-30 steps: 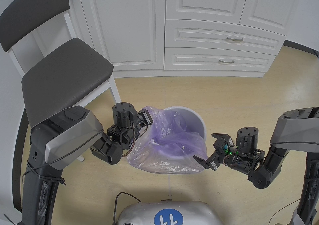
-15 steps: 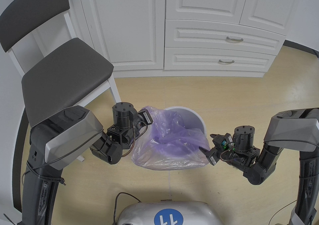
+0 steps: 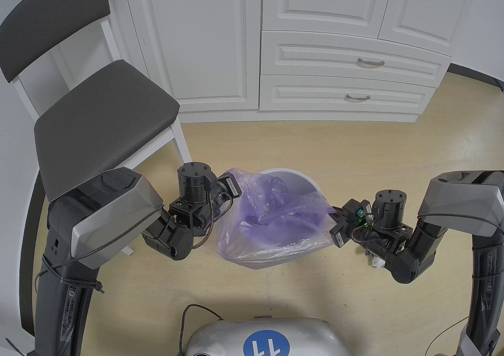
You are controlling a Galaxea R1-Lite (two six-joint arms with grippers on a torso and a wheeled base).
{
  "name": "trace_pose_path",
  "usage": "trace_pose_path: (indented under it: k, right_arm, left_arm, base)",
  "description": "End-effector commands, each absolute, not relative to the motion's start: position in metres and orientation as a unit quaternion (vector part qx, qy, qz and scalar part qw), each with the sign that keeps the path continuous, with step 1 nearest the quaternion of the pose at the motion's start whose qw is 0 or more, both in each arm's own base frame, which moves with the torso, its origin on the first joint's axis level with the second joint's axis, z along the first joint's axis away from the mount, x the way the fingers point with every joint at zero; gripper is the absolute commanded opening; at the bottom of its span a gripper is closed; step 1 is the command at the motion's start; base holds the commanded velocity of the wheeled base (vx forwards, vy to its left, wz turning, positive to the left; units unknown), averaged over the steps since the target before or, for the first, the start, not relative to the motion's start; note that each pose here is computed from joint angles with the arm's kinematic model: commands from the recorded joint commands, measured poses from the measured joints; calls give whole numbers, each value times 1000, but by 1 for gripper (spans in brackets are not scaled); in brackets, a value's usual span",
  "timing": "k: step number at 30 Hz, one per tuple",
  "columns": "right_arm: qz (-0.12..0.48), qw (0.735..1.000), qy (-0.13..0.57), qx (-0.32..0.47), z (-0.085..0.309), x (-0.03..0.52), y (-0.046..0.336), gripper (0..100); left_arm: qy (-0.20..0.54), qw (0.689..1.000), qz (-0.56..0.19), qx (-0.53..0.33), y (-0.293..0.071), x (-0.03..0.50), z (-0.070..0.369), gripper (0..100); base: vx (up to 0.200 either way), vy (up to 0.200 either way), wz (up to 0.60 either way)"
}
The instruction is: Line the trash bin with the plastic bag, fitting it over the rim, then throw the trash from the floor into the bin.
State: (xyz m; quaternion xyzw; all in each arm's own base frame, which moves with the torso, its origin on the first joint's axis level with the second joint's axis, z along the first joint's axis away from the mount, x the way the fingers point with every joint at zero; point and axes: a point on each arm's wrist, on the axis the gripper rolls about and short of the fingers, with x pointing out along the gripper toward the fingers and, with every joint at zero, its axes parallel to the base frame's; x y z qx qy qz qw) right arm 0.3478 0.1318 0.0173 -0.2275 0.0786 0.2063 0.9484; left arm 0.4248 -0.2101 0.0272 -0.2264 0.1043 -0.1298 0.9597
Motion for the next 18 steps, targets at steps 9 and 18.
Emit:
trace_pose_path:
  k: [9, 18]
  right_arm:
    - [151, 956, 119, -223, 15, 376, 90, 0]
    - [154, 951, 148, -225, 21, 367, 86, 0]
  left_arm:
    - [93, 968, -109, -207, -196, 430, 33, 0]
    - [108, 974, -92, -177, -193, 424, 22, 0]
  base:
    - [0, 0, 0]
    - [0, 0, 0]
